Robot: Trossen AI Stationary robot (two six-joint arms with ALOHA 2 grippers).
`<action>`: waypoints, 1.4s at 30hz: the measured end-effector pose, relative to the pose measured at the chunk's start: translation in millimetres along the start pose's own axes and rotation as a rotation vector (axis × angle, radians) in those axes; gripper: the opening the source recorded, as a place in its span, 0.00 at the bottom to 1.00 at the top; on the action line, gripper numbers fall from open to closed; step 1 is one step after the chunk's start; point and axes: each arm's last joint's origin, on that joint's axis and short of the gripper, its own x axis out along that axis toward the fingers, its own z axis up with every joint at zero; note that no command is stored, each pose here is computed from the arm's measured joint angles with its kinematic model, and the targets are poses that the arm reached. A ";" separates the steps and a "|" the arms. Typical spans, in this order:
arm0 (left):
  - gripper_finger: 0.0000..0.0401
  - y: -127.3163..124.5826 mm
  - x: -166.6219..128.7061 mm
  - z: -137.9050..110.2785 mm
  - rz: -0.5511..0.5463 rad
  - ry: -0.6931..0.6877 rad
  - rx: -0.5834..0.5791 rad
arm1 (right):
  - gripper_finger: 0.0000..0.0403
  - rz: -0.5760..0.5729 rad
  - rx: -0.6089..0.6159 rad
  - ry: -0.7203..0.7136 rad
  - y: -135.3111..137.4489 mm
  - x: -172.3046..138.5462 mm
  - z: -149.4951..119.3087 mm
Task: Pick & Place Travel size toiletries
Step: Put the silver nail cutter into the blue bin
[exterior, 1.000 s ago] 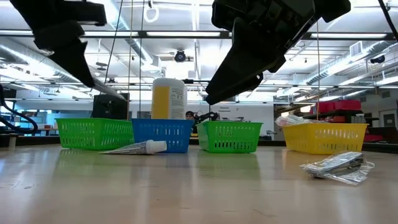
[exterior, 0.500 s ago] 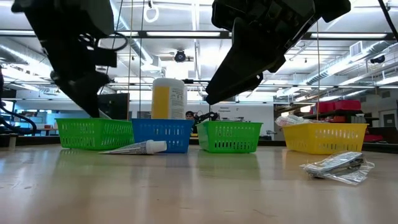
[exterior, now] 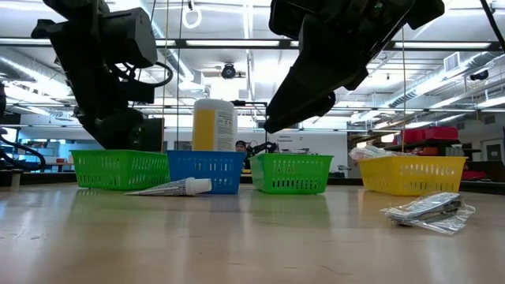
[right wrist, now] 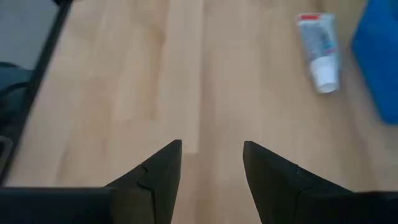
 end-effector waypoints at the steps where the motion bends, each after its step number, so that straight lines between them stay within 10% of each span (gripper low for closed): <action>1: 0.46 -0.3 -0.4 0.6 -0.001 -0.002 0.007 | 0.46 0.018 0.004 0.008 0.5 0.0 -0.3; 26: 0.47 -13.6 -47.7 55.2 -0.122 -0.199 -0.004 | 0.56 0.058 -0.174 0.542 34.0 -20.2 -63.4; 42: 0.47 -15.4 -48.4 57.6 -0.136 -0.223 0.010 | 0.55 -0.022 -0.241 0.532 43.0 -24.0 -70.3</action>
